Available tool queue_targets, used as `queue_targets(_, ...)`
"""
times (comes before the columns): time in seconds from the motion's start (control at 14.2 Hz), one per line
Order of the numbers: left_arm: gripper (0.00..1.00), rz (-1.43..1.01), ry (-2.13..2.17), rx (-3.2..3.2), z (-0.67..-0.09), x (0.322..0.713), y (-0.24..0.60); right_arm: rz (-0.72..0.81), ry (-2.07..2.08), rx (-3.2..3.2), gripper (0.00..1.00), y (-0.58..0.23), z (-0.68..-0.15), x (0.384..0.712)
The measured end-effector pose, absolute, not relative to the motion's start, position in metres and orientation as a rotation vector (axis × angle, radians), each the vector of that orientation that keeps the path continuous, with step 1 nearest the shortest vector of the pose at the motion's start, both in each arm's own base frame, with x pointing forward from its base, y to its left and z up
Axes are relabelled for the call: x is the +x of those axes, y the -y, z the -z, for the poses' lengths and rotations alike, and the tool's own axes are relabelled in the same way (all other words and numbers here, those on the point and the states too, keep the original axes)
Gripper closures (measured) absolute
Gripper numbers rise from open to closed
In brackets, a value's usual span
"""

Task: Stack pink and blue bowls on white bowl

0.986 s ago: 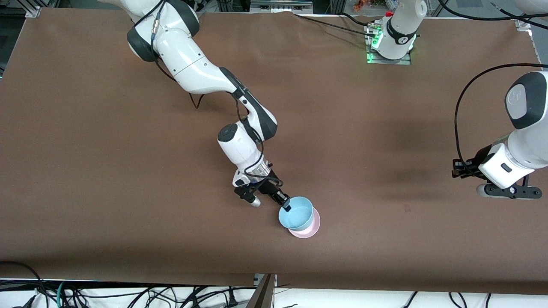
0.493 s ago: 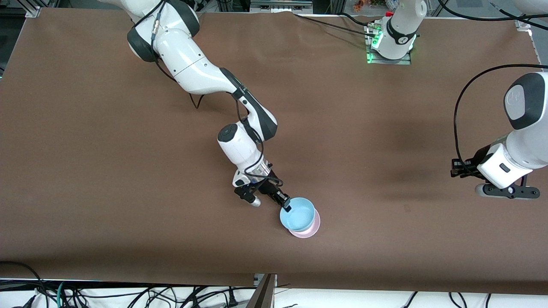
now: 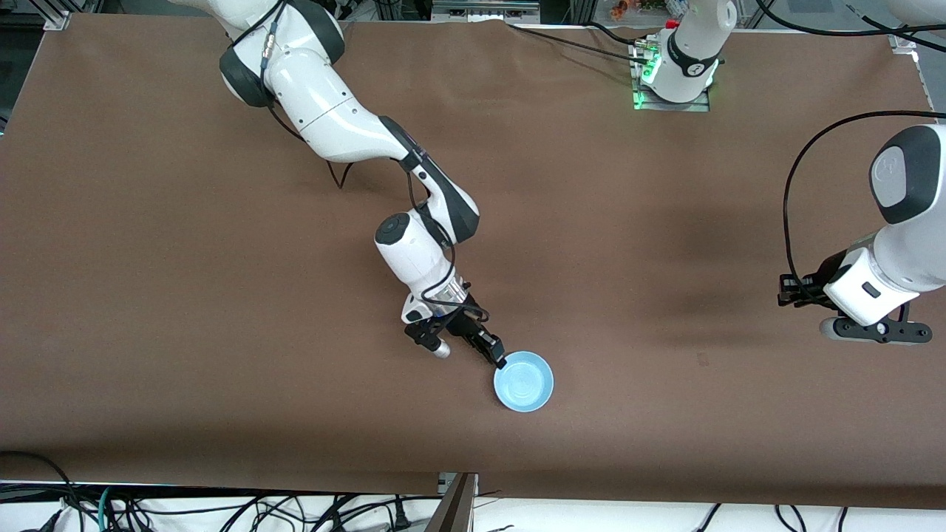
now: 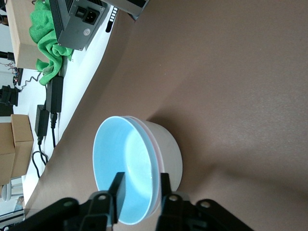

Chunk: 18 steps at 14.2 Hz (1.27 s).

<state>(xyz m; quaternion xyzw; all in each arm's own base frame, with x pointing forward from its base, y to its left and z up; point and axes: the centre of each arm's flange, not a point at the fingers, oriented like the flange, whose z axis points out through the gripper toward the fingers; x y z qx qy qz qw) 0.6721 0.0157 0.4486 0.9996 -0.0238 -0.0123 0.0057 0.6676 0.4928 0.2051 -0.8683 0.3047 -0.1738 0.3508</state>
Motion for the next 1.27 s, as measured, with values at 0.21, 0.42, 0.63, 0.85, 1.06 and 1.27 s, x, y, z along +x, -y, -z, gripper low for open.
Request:
queue_targets(0.21,0.74,0.038,0.075,3.129,-0.448,0.672,-0.016,0.390,-0.797,-2.295,0.29,-0.487,-0.252,0.686)
queue_targets(0.42,0.63,0.035,0.075,3.129,-0.449,0.672,-0.015,0.360,-0.784,-2.399,0.00,-0.455,-0.331,0.707)
queue_targets(0.63,0.36,0.015,0.083,3.128,-0.451,0.673,-0.013,0.300,-0.659,-2.663,0.00,-0.394,-0.394,0.712)
queue_targets(0.85,0.04,0.011,0.087,3.128,-0.452,0.674,-0.012,0.203,-0.447,-2.871,0.00,-0.311,-0.437,0.705)
queue_targets(1.06,0.00,-0.028,0.085,3.127,-0.460,0.678,-0.012,0.051,-0.251,-2.999,0.00,-0.212,-0.492,0.672)
queue_targets(1.27,0.00,-0.065,0.082,3.126,-0.470,0.682,-0.014,-0.077,-0.129,-3.020,0.00,-0.134,-0.553,0.621)
